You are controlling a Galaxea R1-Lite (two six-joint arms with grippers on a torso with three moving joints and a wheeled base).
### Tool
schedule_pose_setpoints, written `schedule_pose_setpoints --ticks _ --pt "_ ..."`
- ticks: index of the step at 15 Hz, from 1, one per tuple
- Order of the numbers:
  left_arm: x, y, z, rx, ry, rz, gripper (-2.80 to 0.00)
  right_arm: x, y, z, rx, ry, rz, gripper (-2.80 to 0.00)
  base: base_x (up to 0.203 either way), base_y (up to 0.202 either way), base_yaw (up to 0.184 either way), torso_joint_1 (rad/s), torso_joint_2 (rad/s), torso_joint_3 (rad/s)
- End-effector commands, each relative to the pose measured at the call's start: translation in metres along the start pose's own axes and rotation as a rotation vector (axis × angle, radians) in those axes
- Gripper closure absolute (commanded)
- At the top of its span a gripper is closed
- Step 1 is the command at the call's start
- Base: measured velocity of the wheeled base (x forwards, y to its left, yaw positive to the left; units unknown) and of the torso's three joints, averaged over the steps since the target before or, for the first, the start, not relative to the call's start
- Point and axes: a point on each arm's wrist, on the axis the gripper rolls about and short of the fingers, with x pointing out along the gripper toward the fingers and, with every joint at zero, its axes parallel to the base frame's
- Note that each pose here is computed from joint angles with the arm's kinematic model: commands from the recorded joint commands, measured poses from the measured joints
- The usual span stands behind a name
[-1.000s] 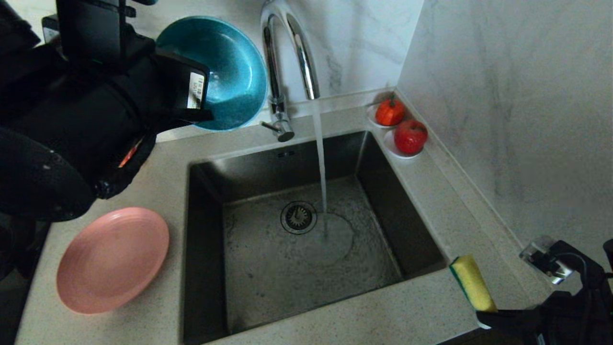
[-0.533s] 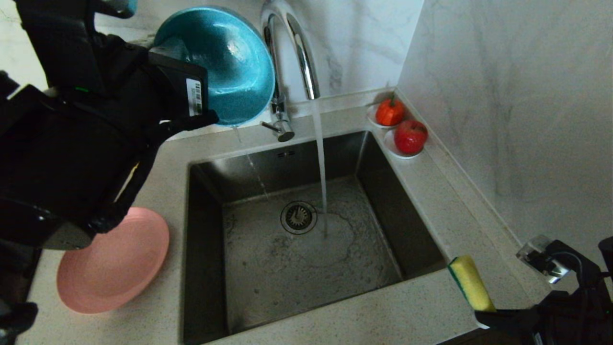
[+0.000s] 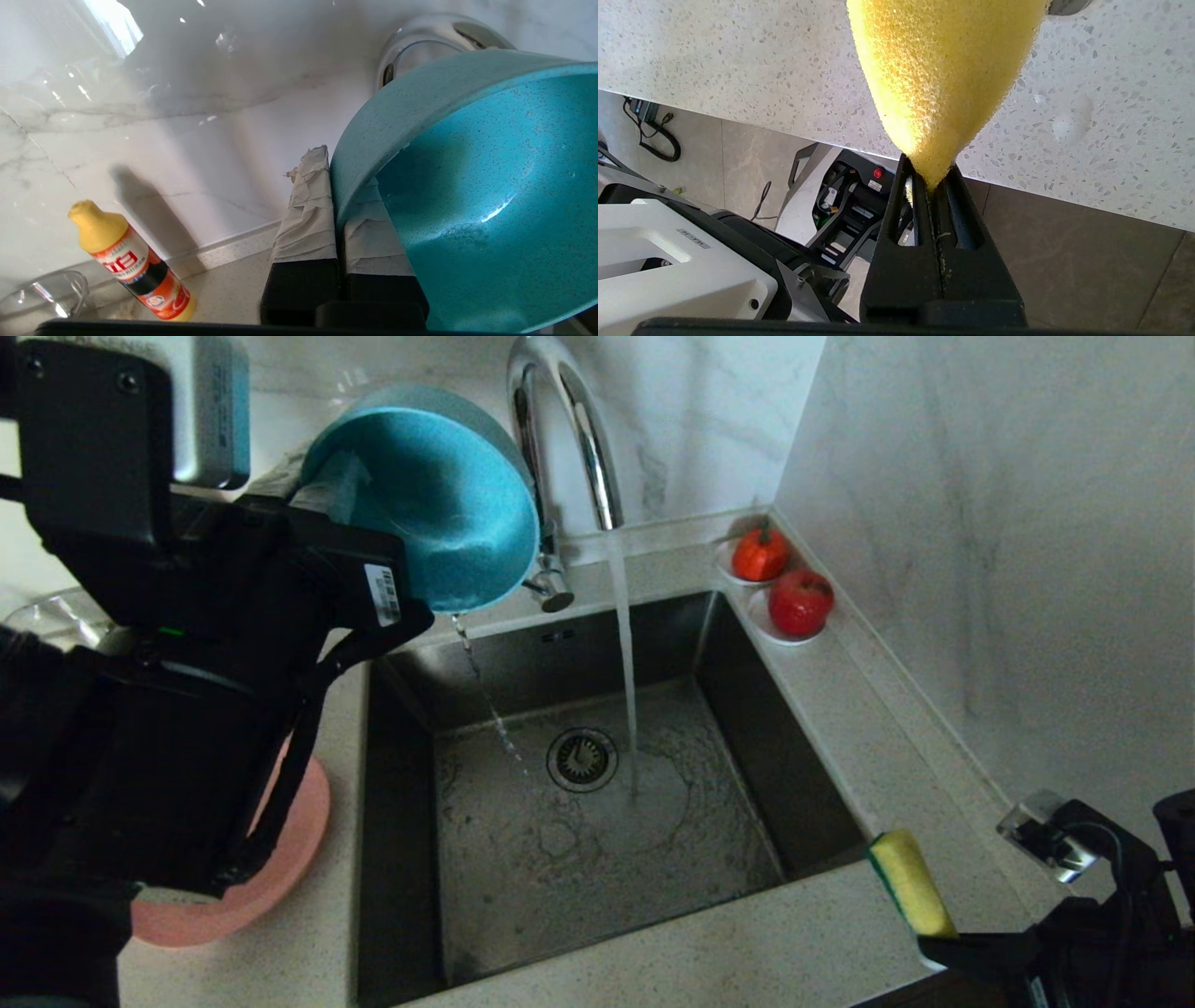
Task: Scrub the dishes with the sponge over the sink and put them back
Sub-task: Wipe the bowl
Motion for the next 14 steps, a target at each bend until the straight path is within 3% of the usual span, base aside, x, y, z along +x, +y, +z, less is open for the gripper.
schedule_pose_setpoints --ticks 1,9,14 --pt "-0.006 -0.005 -0.013 0.034 0.009 -0.025 0.0 0.003 0.0 0.0 0.001 0.011 0.0 0.0 0.0 0.0 0.0 0.0 0.0 0.0" --pt "-0.01 0.004 -0.007 0.032 -0.015 -0.02 0.0 0.004 0.0 0.003 0.0 0.009 0.001 0.0 0.0 0.0 0.0 0.0 0.0 0.0" --pt "-0.011 0.01 -0.028 0.152 0.088 -0.01 0.0 0.002 0.003 0.008 -0.009 -0.009 0.033 0.0 0.0 0.0 0.0 0.0 0.0 0.0"
